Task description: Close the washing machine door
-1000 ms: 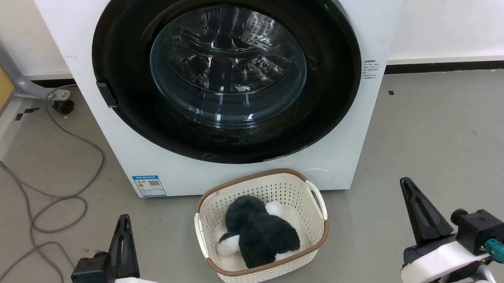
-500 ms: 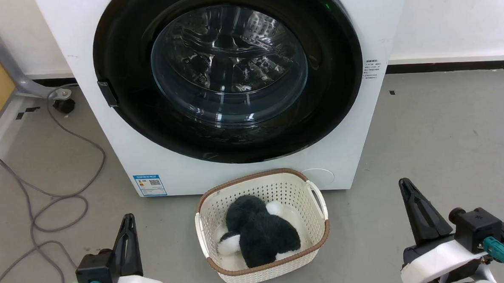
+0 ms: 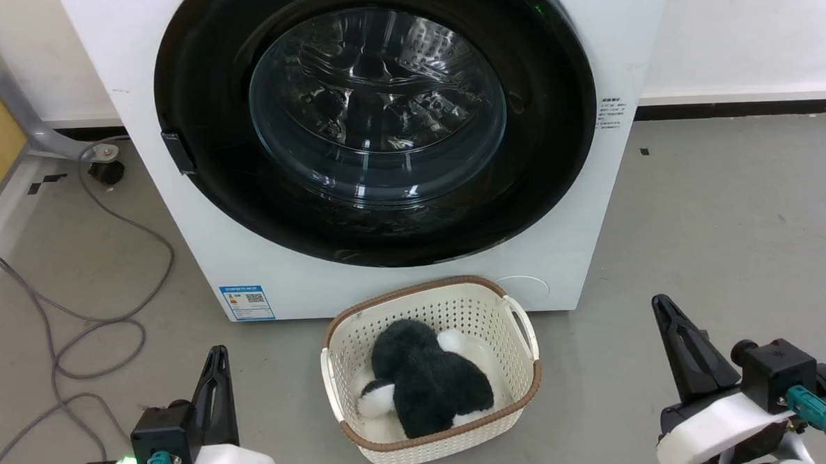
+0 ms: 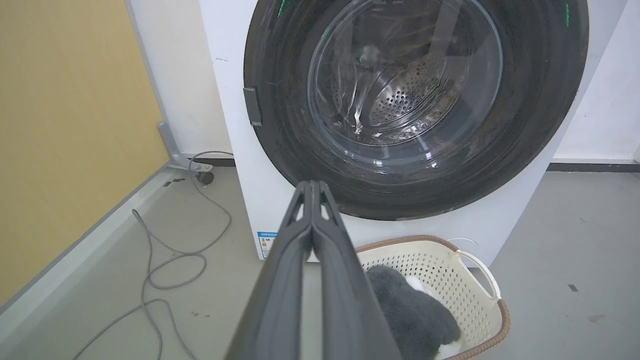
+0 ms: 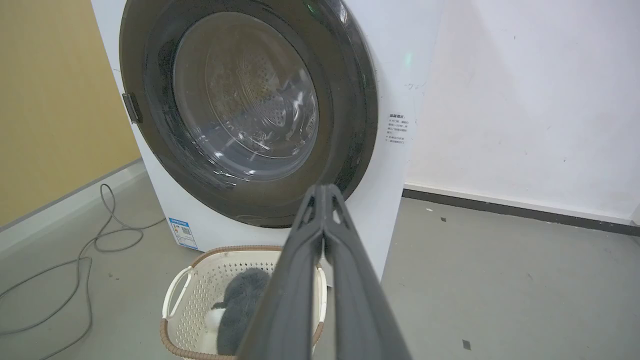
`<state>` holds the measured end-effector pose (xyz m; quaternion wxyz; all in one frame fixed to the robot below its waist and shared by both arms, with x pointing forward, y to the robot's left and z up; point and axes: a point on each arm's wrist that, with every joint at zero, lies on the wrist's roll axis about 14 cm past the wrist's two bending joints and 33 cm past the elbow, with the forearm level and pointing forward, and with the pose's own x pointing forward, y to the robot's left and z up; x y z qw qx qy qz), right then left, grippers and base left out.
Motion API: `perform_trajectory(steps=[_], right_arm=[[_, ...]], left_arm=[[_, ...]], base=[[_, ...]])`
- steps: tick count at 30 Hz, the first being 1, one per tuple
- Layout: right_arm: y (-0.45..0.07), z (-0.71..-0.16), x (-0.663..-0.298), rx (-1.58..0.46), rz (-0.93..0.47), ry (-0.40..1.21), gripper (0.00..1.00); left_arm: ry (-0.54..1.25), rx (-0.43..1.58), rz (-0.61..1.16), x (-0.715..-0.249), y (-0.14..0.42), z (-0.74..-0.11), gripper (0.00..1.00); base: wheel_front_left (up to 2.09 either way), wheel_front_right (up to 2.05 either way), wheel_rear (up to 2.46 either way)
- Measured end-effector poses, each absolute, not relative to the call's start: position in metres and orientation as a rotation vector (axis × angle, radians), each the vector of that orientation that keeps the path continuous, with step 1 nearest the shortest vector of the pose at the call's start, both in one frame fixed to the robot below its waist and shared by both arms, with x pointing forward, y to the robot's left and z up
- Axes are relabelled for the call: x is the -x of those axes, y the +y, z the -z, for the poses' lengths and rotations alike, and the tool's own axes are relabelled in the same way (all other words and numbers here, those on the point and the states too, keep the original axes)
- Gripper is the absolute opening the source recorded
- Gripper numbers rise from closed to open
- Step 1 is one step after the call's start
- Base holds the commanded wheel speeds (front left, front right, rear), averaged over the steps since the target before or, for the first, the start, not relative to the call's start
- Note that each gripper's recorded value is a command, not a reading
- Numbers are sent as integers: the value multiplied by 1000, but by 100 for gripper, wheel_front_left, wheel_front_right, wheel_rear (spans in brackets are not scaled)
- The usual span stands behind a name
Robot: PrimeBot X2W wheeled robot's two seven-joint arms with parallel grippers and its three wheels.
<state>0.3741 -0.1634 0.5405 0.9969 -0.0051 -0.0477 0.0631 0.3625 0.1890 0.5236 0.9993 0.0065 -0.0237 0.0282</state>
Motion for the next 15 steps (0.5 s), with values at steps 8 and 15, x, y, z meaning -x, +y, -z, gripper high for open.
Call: perform_trajectory(steps=[8,15], right_arm=[[-163,-540,-375,18,-128,-84,0],[-162,-539,-375,22,-130,-70,0]], left_arm=[[-39,-16,-47,-364,187,-524,0],[-24,-23,-42,-365,186,-522,0]], base=[[0,0,0],[0,0,0]])
